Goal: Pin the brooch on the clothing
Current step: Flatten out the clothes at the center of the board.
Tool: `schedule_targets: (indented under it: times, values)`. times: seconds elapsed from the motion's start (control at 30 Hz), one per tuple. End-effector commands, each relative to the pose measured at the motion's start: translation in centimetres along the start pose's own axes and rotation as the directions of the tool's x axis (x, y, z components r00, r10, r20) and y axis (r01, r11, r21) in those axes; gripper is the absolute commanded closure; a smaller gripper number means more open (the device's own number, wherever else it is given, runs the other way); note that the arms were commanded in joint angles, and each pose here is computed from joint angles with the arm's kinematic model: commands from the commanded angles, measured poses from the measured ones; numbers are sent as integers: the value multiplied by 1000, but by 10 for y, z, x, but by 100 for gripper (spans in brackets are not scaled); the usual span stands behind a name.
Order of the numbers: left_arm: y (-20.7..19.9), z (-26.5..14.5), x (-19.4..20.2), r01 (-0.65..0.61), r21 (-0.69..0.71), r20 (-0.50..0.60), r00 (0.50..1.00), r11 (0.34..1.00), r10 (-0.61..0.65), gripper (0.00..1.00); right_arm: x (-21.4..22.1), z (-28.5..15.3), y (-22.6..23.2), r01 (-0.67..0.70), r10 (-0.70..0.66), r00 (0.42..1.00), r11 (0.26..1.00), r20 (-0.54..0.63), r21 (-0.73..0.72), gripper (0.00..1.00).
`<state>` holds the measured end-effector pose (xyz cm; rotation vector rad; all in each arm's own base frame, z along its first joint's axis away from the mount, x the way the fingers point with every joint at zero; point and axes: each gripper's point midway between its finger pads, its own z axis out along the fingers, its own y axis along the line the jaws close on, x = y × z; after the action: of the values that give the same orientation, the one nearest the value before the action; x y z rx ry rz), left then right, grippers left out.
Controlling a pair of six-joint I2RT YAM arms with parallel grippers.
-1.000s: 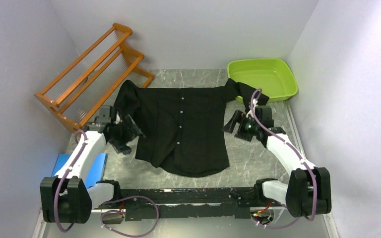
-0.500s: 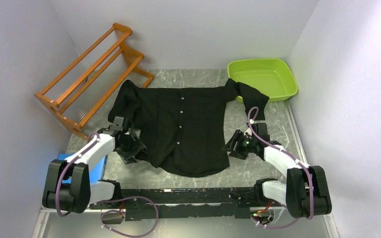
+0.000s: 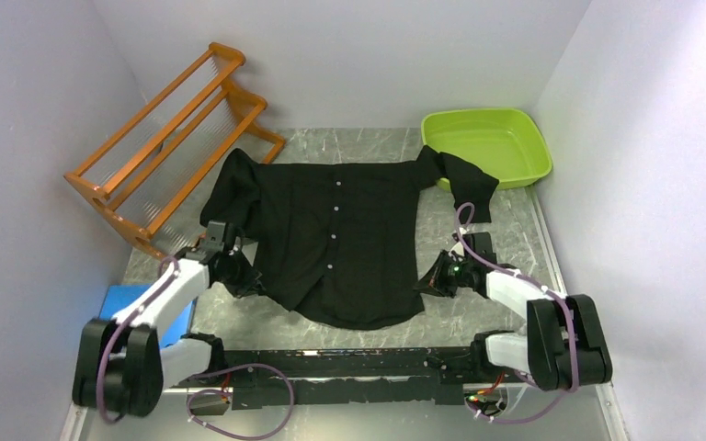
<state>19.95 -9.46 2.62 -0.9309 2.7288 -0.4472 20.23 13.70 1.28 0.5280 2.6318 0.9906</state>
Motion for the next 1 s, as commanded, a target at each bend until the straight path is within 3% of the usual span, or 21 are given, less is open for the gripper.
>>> schedule_targets:
  times: [0.0,0.17,0.4,0.73,0.77,0.8,0.87,0.93,0.97]
  values:
    - [-1,-31,17,46,65,2,999,997,-46,97,-3,-20,14,61,-61,998,998,20,9,100]
    - [-7,-72,38,106,139,14,994,985,-109,97,-2,-54,22,90,-95,993,994,74,67,100]
    - [27,-125,59,89,57,38,995,994,-91,98,24,-74,35,30,-30,999,1000,34,6,100]
    - [41,-150,97,105,115,-54,994,988,-99,95,51,-100,19,20,-18,1000,992,-18,121,97]
    - [41,-154,97,96,115,-50,995,989,-90,84,50,-100,18,26,-24,1000,992,-15,123,90]
    - [42,-159,97,85,108,-43,996,991,-80,64,49,-99,19,32,-31,999,992,-10,120,81]
    - [43,-169,91,56,91,-10,998,994,-55,33,41,-100,29,59,-61,998,995,21,76,50]
    - [50,-180,82,32,47,50,998,998,-35,9,30,-101,41,100,-102,992,994,74,33,30]
    - [55,-185,77,31,16,81,996,999,-32,6,22,-102,49,131,-130,986,991,105,5,24]
